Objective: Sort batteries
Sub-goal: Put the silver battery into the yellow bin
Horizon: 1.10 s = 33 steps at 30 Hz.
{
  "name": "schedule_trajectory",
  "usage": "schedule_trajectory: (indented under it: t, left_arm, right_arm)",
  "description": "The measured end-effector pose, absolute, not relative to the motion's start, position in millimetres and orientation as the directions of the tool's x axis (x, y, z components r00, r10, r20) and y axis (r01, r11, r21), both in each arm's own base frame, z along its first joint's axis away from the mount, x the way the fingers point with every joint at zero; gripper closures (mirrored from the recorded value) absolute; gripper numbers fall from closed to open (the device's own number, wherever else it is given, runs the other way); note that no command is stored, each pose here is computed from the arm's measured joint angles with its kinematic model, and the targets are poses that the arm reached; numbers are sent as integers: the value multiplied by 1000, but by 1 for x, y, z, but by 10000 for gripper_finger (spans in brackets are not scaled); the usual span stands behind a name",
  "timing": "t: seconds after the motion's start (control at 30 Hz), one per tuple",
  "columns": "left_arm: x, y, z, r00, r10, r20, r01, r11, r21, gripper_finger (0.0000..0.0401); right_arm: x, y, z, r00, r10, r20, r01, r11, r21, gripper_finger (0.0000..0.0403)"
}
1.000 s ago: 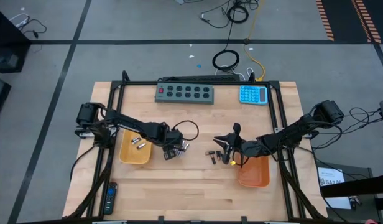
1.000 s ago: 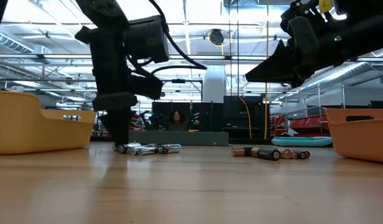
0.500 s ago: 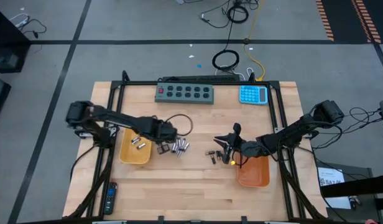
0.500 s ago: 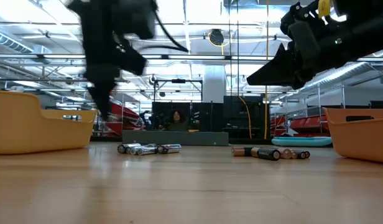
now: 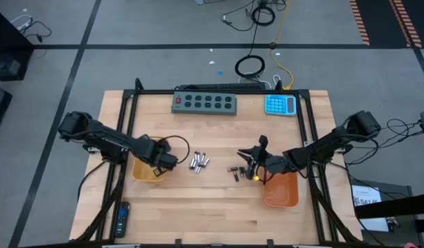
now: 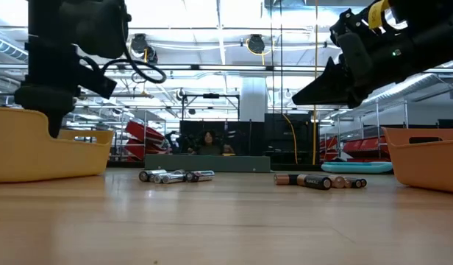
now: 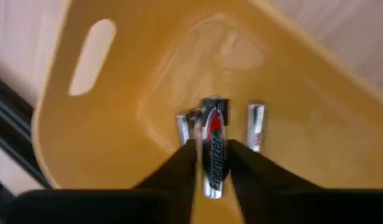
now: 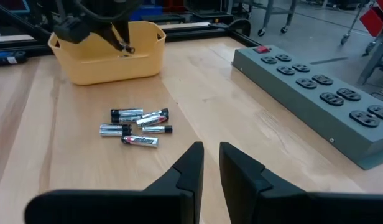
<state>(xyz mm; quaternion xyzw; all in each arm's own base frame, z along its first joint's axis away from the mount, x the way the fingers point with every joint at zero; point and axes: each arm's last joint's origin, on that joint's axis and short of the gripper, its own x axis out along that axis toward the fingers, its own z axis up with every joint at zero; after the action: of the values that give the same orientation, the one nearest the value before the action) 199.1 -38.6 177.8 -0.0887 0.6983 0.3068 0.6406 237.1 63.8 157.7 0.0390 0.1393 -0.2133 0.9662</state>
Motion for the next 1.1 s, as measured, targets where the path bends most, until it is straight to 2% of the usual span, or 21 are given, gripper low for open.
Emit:
schedule_trajectory:
  t: [0.13, 0.23, 0.4, 0.53, 0.6, 0.77, 0.93, 1.1]
  left_arm:
    - [200, -38, 185, -140, 285, -948, -482, 817, 317, 181]
    - [208, -38, 203, -46, 321, -946, -463, 832, 305, 149]
    - [233, -40, 221, 137, 345, -929, -394, 879, 268, 141]
    - [261, -45, 210, 275, 229, -934, -235, 958, 165, 140]
    - [272, -47, 204, 327, 198, -924, -119, 979, 167, 140]
    - [288, -50, 193, 375, 155, -914, 96, 974, 204, 139]
    - [294, -46, 180, 332, 71, -941, 170, 976, 134, 131]
    - [298, -46, 167, 296, 60, -953, 290, 945, 150, 110]
  right_arm:
    - [237, 64, 158, 871, -401, -283, 424, 905, 21, 360]
    - [237, 64, 158, 871, -400, -286, 423, 906, 22, 360]
    - [237, 64, 158, 872, -400, -281, 426, 904, 34, 360]
    - [237, 64, 158, 872, -400, -282, 425, 904, 34, 360]
    - [237, 64, 158, 874, -396, -283, 421, 906, 34, 360]
    - [237, 67, 158, 879, -383, -284, 407, 913, 29, 360]
    - [236, 69, 158, 883, -374, -284, 397, 917, 28, 360]
    - [236, 69, 158, 883, -374, -285, 397, 918, 25, 360]
